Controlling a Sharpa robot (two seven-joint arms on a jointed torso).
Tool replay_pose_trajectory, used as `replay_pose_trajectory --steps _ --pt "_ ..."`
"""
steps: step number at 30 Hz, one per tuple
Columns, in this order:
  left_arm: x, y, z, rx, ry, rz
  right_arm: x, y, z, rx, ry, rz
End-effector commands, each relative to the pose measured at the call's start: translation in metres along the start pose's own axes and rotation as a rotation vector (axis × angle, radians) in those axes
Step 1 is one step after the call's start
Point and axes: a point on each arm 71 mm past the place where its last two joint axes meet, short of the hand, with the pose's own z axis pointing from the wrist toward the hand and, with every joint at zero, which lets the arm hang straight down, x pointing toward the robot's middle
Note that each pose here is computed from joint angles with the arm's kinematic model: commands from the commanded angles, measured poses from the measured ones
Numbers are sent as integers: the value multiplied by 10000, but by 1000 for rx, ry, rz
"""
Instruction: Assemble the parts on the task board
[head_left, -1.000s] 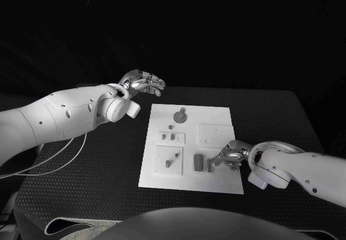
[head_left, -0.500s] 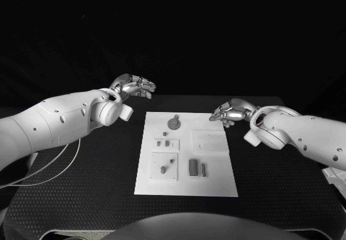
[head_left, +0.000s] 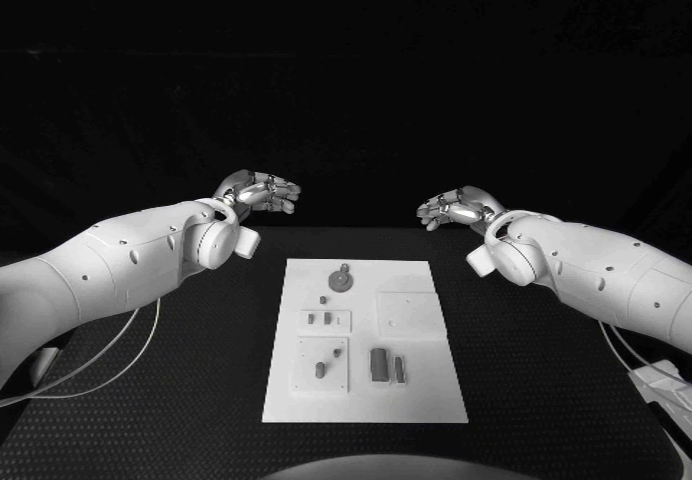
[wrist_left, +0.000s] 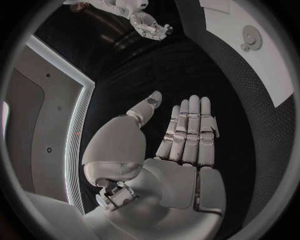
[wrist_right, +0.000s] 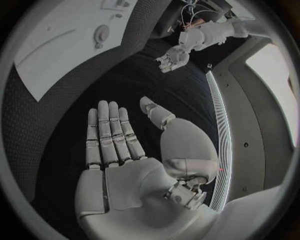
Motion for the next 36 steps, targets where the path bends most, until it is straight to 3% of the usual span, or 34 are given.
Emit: replay_pose_trajectory --steps 1,7,8,9,14,18,23,29,36 --pt "14 18 14 17 34 -47 30 -7 22 -50 29 113" --pt "-13 105 28 7 17 -57 -24 -51 34 -48 9 137" --pt "-28 106 23 -14 -4 -22 -43 -73 32 -9 -16 78" --pt "-26 106 22 -13 -4 -23 -41 -73 32 -9 -17 79" --pt "55 113 -16 1 -18 -41 11 -48 -1 -29 -36 108" --pt "180 119 -84 21 -39 -69 91 -9 -60 -55 -67 153" --pt "407 116 -235 51 -82 -120 236 67 -192 -92 -128 236" --pt "729 75 -521 79 -151 -187 444 189 -446 -116 -220 354" --pt "969 7 -803 87 -207 -231 633 317 -749 -103 -305 452"
